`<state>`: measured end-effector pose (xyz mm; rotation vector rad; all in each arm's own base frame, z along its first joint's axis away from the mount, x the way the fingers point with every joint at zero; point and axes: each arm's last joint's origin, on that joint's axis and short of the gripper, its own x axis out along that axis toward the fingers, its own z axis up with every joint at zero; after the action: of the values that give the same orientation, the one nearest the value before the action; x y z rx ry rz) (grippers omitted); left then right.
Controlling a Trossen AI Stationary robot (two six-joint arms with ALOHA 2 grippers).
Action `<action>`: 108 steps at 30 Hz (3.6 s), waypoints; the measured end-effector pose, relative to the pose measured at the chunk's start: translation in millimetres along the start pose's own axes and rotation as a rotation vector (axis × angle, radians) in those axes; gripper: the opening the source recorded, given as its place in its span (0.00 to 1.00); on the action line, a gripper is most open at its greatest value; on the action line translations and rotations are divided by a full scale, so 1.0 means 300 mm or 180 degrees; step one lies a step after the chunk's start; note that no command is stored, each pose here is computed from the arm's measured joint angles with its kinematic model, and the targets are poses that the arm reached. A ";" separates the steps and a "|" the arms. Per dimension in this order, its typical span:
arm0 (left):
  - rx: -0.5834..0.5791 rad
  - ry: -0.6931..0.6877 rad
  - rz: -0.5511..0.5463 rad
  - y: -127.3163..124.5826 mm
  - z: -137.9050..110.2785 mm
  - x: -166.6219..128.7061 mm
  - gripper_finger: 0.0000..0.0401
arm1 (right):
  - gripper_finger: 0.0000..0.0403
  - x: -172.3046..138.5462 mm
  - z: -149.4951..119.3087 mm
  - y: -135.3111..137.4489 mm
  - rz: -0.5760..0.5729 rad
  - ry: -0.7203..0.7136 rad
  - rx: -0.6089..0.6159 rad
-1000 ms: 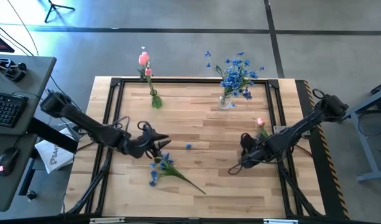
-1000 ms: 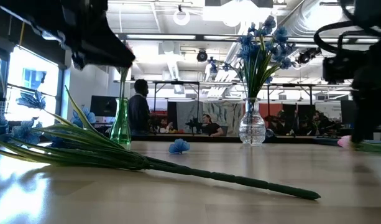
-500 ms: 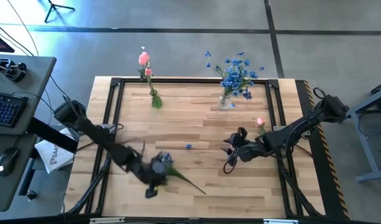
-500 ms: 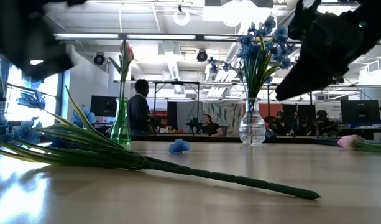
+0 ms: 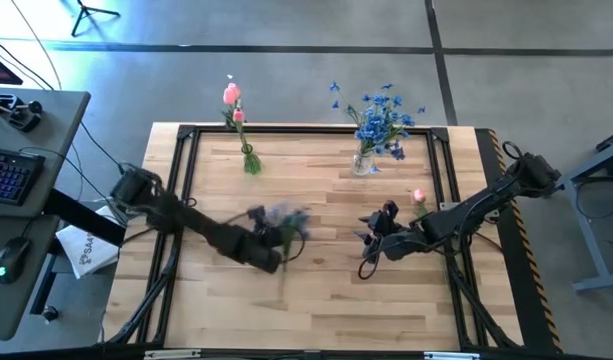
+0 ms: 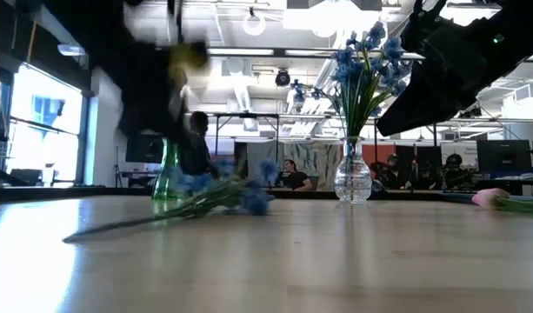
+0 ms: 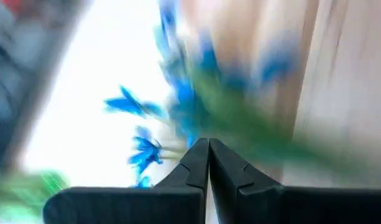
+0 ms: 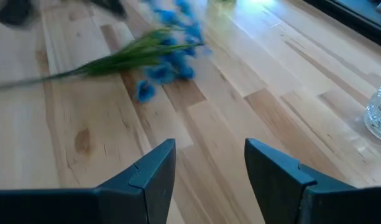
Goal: Sort flowers into vase by color
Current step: Put the blue flowers into the transparent vase
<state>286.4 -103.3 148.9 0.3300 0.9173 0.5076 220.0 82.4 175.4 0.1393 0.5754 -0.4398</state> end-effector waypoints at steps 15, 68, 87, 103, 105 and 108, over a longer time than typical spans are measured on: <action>-0.1197 0.0229 -0.0749 0.113 0.055 -0.060 0.17 | 0.47 0.069 -0.049 0.030 -0.0101 0.0088 -0.0020; -0.1044 -0.2612 -0.1367 0.110 0.262 0.048 0.01 | 0.47 -0.048 -0.143 0.140 0.1492 -0.1236 -0.0595; -0.0922 -0.3046 -0.1548 0.153 0.290 0.046 0.01 | 0.68 0.015 0.168 0.114 0.1372 -0.2380 -0.0467; -0.0955 -0.2626 -0.1583 0.138 0.267 0.074 0.20 | 0.08 0.013 0.262 0.180 0.0773 -0.1592 -0.0589; -0.0930 -0.2383 -0.1471 0.136 0.252 0.094 0.27 | 0.03 -0.021 0.272 0.149 0.0677 -0.1453 -0.0559; -0.0912 -0.2098 -0.1204 0.141 0.232 0.120 0.34 | 0.04 -0.097 0.299 0.080 0.0595 -0.1291 -0.0385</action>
<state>350.0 -52.3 184.7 0.0450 0.2455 0.1510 253.2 92.3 266.4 -0.0137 0.1864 -0.2402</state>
